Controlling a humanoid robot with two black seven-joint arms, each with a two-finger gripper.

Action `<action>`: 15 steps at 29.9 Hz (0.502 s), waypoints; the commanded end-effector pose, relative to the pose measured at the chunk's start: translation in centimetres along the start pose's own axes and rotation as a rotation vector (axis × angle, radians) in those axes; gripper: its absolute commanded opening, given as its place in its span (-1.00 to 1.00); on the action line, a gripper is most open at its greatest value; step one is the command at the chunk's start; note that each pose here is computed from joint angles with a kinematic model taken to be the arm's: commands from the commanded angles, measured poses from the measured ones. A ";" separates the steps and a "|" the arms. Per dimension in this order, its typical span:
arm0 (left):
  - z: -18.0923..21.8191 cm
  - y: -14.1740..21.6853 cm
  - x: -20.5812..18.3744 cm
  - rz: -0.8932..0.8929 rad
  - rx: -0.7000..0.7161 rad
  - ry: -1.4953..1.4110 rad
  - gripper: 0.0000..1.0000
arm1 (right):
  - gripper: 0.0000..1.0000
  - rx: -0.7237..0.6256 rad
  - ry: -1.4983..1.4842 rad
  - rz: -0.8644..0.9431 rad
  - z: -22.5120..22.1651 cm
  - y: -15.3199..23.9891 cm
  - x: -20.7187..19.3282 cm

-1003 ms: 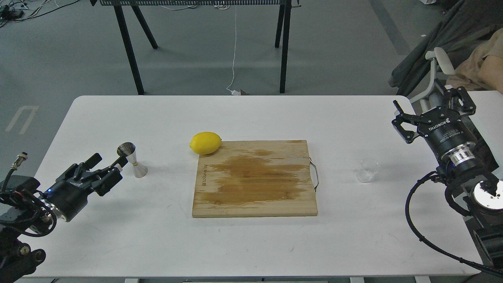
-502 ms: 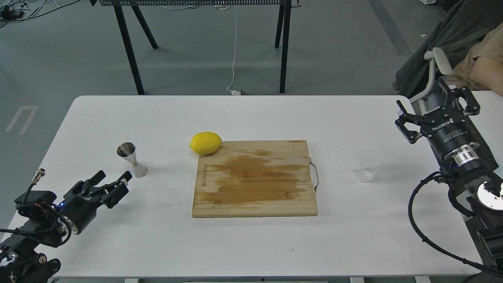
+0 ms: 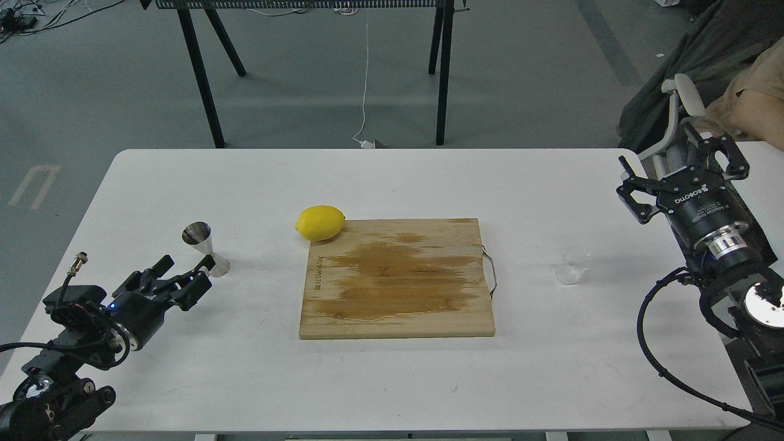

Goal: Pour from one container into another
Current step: 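Close the left hand around the steel jigger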

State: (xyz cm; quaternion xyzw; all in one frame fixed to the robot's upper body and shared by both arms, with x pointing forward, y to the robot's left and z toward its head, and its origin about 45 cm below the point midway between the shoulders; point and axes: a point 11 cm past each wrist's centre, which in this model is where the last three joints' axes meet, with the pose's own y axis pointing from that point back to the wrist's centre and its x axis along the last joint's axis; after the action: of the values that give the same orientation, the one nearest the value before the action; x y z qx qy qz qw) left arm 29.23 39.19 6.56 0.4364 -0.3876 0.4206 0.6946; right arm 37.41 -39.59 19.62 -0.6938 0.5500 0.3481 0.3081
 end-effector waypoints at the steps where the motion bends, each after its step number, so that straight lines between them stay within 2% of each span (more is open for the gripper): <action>1: 0.0 -0.2 -0.1 0.000 0.005 0.001 0.98 | 0.98 0.000 0.000 0.000 0.0 0.0 0.0; 15: 1.2 -2.5 -1.0 -0.019 -0.008 -0.017 0.97 | 0.98 0.002 0.009 0.000 -0.4 0.1 0.0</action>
State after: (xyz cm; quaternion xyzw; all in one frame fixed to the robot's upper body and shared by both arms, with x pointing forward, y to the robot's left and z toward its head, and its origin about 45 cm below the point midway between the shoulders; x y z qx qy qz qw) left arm 30.62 37.55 5.35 0.4429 -0.3893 0.4086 0.6966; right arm 37.41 -39.81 19.79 -0.6944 0.5513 0.3456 0.3073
